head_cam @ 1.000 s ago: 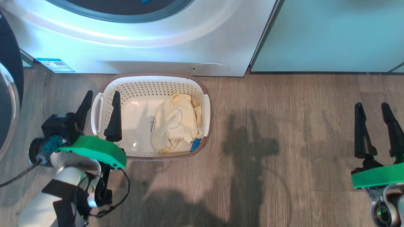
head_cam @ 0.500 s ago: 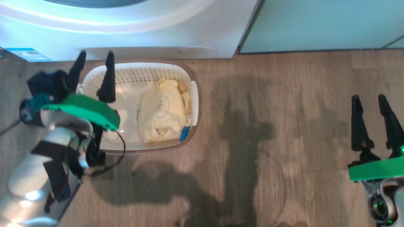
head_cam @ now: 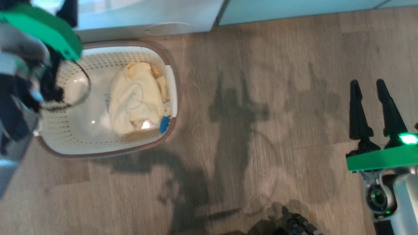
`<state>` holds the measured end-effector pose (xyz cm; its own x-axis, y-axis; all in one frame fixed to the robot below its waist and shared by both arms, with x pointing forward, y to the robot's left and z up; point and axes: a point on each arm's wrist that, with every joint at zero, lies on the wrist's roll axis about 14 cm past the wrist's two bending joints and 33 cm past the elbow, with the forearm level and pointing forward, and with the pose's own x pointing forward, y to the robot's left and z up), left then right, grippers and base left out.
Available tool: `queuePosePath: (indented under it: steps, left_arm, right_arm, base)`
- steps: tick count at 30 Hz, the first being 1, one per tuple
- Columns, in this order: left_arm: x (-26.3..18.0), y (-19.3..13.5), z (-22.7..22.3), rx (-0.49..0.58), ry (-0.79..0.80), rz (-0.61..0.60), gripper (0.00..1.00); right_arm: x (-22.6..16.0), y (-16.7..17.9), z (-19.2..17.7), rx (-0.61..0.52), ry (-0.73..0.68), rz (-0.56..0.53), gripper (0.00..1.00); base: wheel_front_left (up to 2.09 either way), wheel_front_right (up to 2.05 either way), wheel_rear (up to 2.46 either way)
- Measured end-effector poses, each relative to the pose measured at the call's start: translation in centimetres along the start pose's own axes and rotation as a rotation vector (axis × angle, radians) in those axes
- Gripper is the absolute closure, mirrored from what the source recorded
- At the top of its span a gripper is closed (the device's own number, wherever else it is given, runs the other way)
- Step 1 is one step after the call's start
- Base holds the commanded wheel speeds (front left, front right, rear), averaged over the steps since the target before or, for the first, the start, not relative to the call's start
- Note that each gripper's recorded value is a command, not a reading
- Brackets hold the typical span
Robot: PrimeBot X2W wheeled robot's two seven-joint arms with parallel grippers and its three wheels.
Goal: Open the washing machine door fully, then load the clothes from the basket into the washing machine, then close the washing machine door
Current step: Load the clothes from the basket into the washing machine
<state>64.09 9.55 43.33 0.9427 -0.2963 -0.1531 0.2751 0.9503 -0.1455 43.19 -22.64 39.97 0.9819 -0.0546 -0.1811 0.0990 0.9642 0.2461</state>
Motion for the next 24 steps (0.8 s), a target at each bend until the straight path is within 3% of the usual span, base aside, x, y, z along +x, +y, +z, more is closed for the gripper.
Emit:
queuePosePath:
  steps: [9, 24]
  left_arm:
    - [5.1, -0.2, -1.9, 0.045, 0.152, -0.046, 0.0]
    - [8.6, 0.4, -5.1, 0.002, 0.38, -0.015, 0.0]
  right_arm:
    - [0.0, -1.3, -0.4, 0.005, 0.008, -0.052, 0.0]
    - [-0.4, -2.1, -0.9, 0.014, 0.027, -0.089, 0.0]
  base:
    - [0.0, 0.0, 0.0]
    - [0.0, 0.0, 0.0]
